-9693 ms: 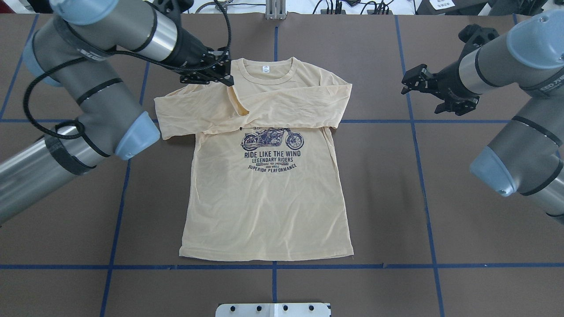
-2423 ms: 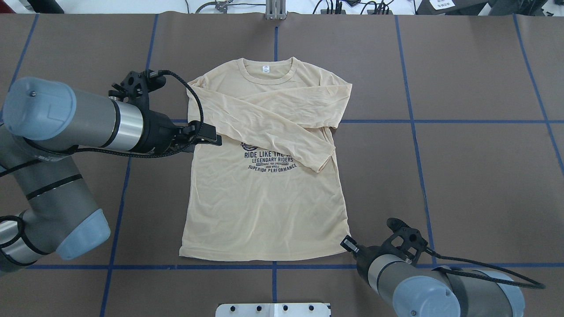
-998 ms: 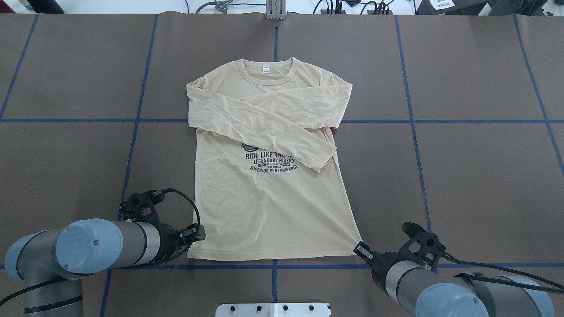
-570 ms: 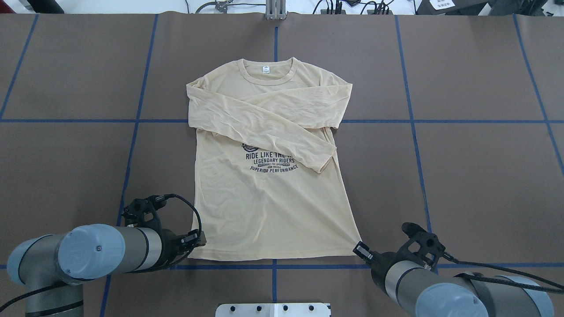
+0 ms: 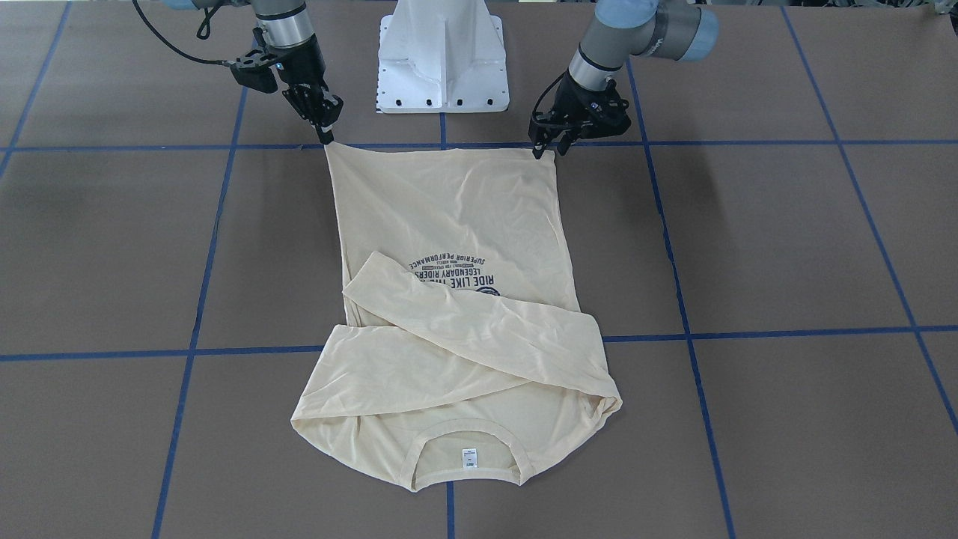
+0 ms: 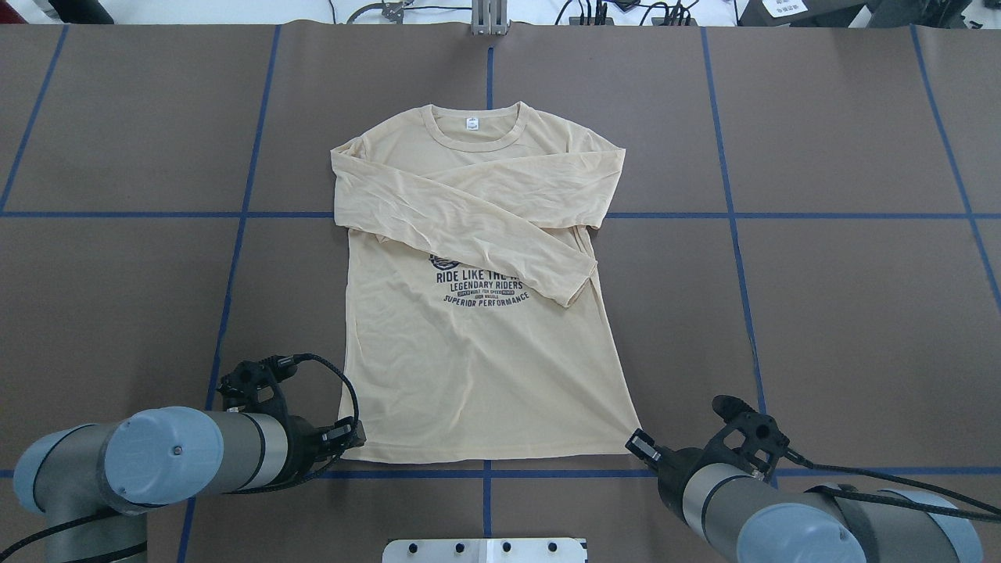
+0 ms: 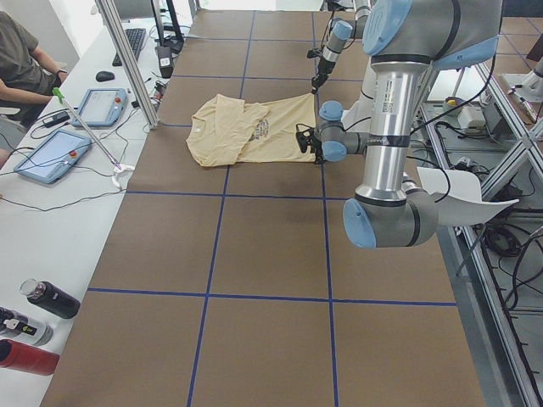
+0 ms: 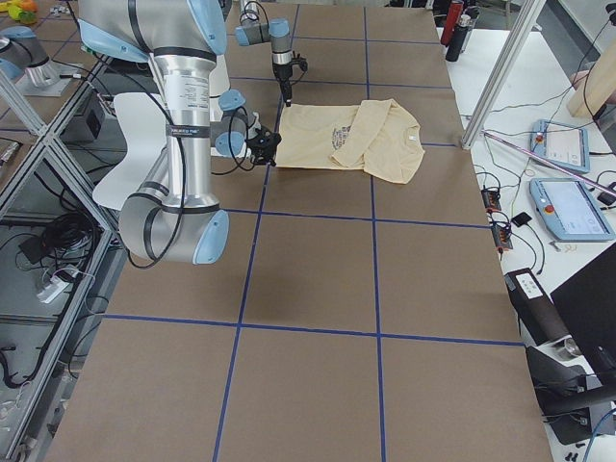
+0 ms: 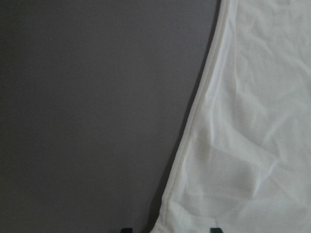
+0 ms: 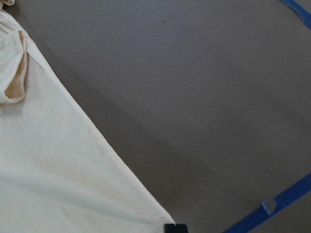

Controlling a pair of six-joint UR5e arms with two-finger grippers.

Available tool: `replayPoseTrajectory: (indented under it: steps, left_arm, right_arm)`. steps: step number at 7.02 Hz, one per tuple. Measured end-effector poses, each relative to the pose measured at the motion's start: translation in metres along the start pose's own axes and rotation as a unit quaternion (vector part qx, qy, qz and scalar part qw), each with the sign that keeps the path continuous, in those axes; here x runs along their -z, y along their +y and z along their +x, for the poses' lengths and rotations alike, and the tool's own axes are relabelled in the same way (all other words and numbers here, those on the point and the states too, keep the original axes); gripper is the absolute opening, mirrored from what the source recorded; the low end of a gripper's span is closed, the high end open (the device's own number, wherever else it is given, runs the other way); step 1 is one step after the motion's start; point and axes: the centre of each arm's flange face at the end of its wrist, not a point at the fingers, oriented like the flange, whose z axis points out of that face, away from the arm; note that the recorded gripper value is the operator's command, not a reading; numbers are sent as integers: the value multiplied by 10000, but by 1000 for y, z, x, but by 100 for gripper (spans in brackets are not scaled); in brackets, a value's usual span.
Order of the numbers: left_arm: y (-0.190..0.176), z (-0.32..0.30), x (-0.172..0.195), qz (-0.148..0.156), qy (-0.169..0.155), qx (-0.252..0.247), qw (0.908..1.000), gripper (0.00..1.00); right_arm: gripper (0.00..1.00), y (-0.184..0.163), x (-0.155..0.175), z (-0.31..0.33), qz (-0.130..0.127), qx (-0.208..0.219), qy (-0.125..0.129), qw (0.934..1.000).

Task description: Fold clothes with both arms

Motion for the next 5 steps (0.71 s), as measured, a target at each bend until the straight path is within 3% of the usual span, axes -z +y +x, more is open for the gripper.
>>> replayPoseTrajectory:
  steps: [1,2,3,5]
  left_arm:
    - [3,-1,-2,-27,-17,27,10000,52]
    - [6,-2,-3,-44,-35,38,10000,8]
    - [7,-3,-4,-51,-42,39,10000,0]
    - [7,-3,-3,-50,-41,38,10000,0]
  right_arm:
    - [0,0,0,0,5,0,-1,10000]
    - [0,0,0,0,8,0,0,10000]
    - [0,-1,0,0,10,0,-2,10000]
    - [0,-1,0,0,20,-2,-6,10000]
